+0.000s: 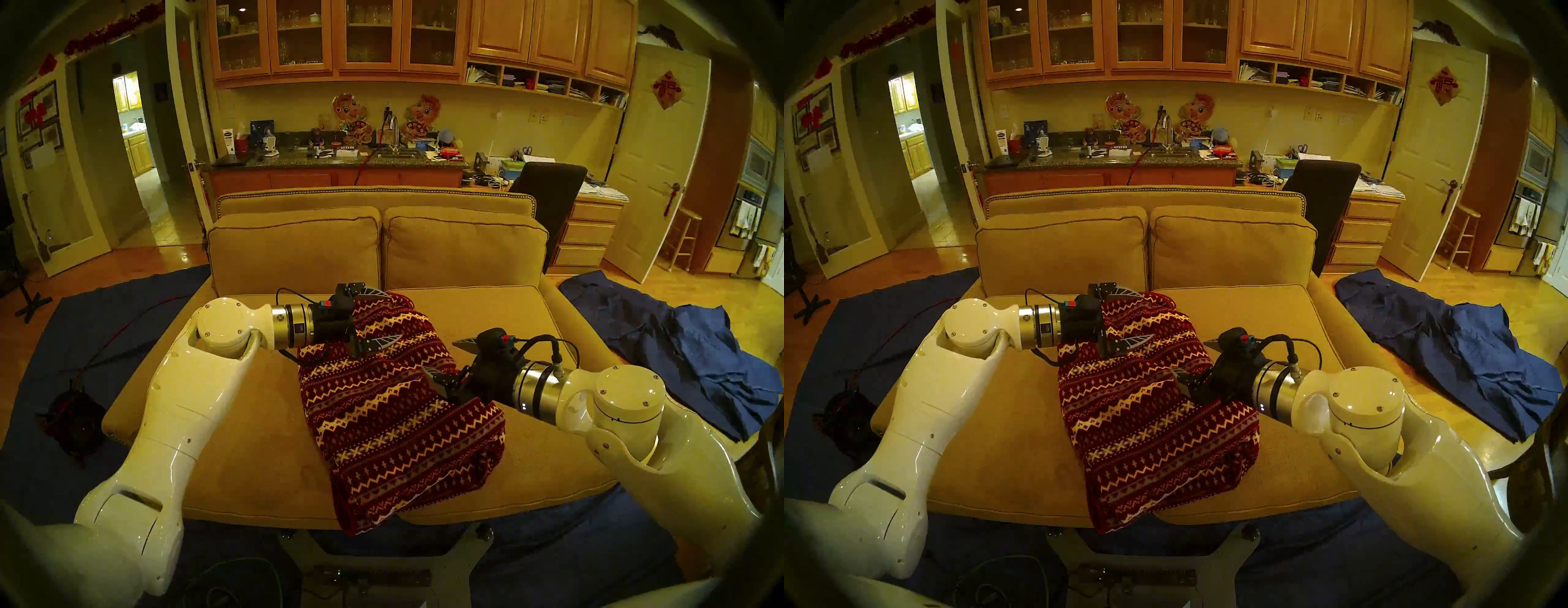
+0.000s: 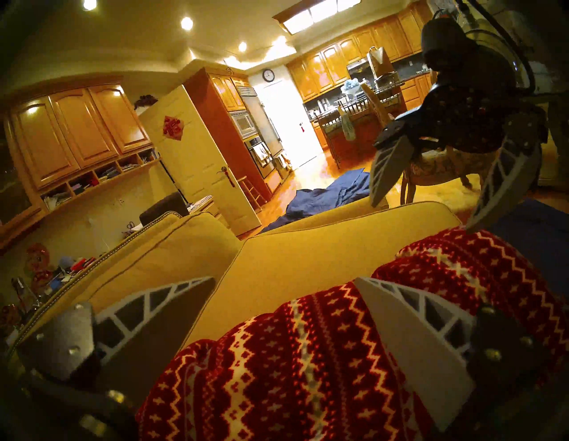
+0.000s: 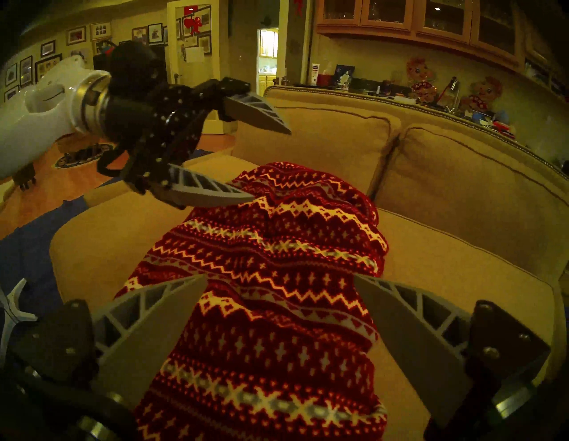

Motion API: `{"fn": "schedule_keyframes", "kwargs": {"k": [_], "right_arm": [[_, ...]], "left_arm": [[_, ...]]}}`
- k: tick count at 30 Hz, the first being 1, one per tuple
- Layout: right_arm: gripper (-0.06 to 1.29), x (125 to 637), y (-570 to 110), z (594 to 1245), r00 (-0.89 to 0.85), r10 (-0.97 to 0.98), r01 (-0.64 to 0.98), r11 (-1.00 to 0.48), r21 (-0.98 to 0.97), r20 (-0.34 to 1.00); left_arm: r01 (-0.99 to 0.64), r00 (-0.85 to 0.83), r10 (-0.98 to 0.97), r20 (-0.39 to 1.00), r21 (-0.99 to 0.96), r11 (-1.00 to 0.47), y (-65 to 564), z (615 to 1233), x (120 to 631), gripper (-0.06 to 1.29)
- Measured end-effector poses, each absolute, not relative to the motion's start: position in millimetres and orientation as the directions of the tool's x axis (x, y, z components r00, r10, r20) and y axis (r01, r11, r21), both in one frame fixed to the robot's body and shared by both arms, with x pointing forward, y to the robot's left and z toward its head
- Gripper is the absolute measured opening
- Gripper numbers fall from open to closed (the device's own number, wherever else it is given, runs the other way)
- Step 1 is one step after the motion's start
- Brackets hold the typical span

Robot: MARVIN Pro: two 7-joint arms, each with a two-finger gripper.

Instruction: Fold the blanket in half twice

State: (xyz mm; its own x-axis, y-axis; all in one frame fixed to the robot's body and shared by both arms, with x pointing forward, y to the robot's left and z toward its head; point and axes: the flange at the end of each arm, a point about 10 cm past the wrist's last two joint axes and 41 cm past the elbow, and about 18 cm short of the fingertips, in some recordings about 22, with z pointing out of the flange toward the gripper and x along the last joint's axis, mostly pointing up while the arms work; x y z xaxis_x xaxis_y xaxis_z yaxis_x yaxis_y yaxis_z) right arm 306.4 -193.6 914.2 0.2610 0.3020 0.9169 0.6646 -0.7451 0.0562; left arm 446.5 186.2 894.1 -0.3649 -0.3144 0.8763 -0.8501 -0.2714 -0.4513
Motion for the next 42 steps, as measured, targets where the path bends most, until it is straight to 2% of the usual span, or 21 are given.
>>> {"fn": "schedule_keyframes", "kwargs": {"k": [20, 33, 42], "right_arm": [[1.23, 308.9, -199.9, 926.8, 0.252, 0.280, 0.660, -0.750, 0.048, 0.926], [1.23, 306.3, -209.3, 916.8, 0.292, 0.289, 0.657, -0.753, 0.028, 0.912], [1.24, 303.9, -219.5, 904.3, 0.337, 0.298, 0.651, -0.759, 0.007, 0.893]], "left_arm": [[-0.812, -0.325, -0.344, 0.881, -0.447, -0.376, 166.6, 907.1, 394.9, 1.23], [-0.914, -0.181, -0.283, 0.942, -0.267, -0.304, 80.6, 854.3, 323.4, 1.23], [-0.894, -0.115, -0.308, 0.944, -0.233, -0.382, 68.6, 843.5, 301.5, 1.27]]}}
